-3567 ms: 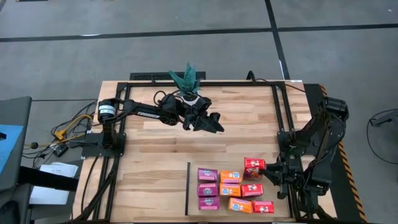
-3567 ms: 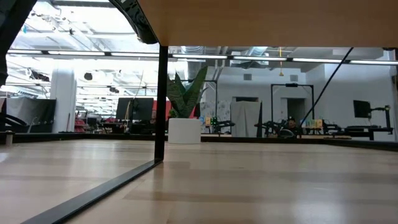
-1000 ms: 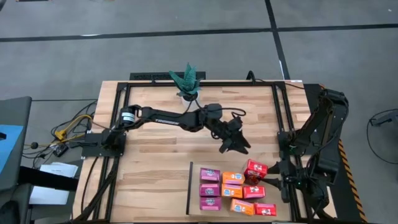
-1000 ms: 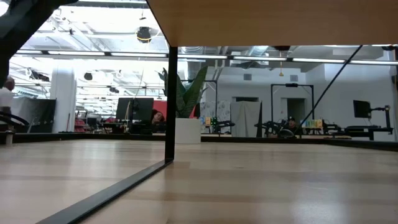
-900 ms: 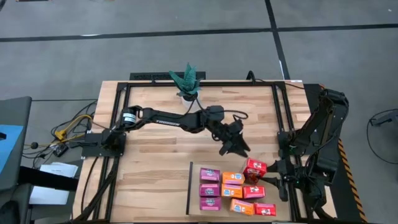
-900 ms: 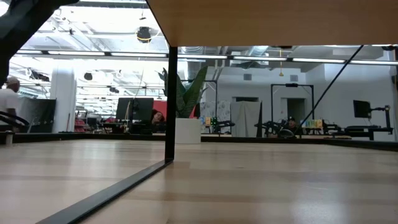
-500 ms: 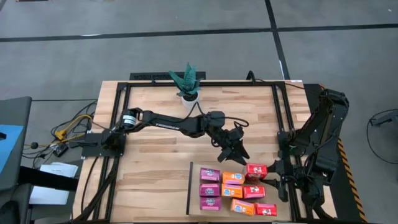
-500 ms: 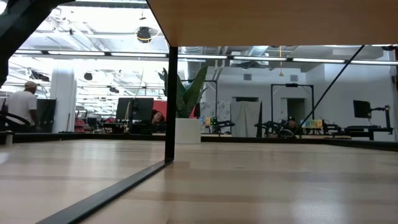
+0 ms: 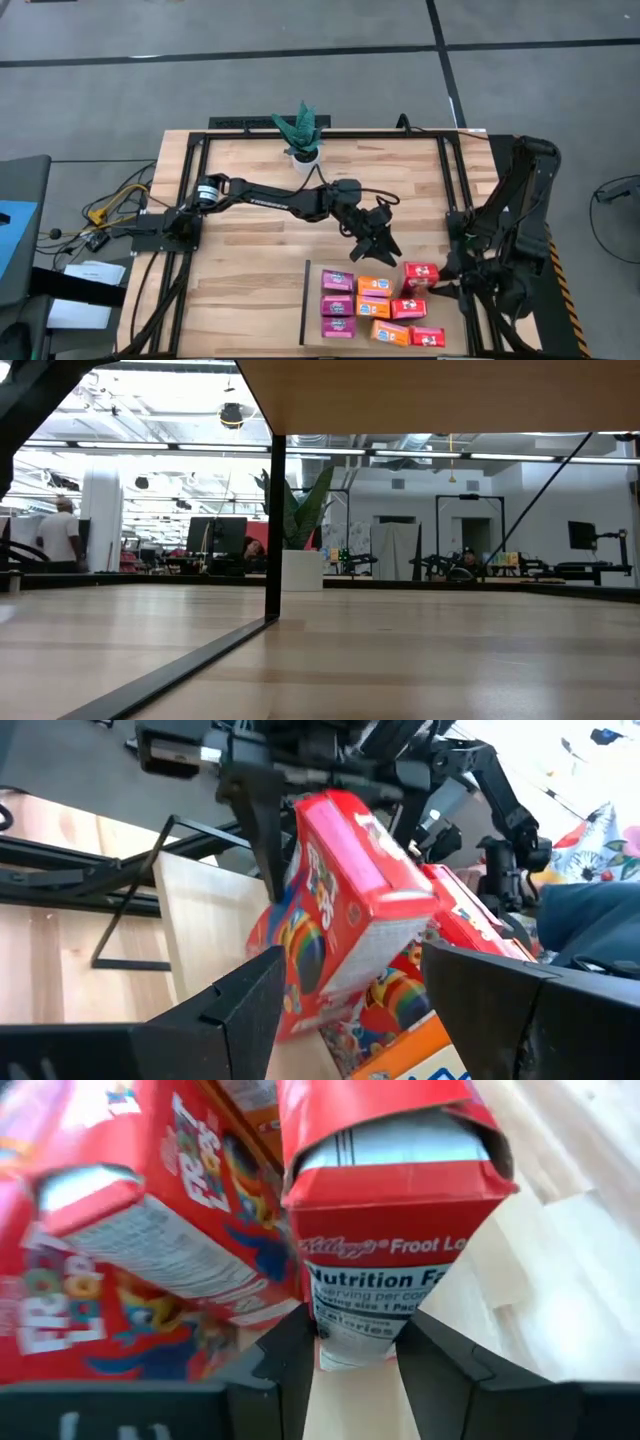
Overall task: Stack cereal on shelf
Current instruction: Put the red cereal box on the upper right shelf
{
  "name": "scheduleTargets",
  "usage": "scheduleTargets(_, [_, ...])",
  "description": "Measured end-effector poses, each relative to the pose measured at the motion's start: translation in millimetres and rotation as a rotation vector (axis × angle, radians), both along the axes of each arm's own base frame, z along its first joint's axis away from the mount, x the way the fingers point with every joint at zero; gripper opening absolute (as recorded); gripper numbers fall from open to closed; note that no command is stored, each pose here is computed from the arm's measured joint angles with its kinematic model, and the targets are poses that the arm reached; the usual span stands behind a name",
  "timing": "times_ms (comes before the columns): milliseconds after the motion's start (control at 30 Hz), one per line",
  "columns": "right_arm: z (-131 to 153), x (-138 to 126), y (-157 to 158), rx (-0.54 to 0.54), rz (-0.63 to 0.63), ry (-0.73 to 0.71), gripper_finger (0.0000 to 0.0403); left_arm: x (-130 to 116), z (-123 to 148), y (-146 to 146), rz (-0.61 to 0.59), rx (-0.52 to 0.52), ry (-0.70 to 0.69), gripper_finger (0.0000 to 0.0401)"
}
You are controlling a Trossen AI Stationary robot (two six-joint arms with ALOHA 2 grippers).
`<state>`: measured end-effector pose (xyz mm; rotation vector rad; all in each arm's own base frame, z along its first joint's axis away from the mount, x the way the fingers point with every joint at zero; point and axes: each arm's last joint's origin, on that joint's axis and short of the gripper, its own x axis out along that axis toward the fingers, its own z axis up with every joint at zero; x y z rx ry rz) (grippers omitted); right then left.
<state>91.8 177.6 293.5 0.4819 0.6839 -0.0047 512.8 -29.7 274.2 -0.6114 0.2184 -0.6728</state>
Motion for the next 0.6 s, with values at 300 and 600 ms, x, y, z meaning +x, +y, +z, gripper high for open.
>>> scheduleTargets(300, [6,-3,-7,-0.018,0.06,-0.005,0.0148,1,3,2,0.077,0.008,-0.039,0.0224])
scheduleTargets(600, [-6,4,-5,-0.188,0.08,0.029,0.0145,2,2,7,0.129,0.004,-0.027,0.0224])
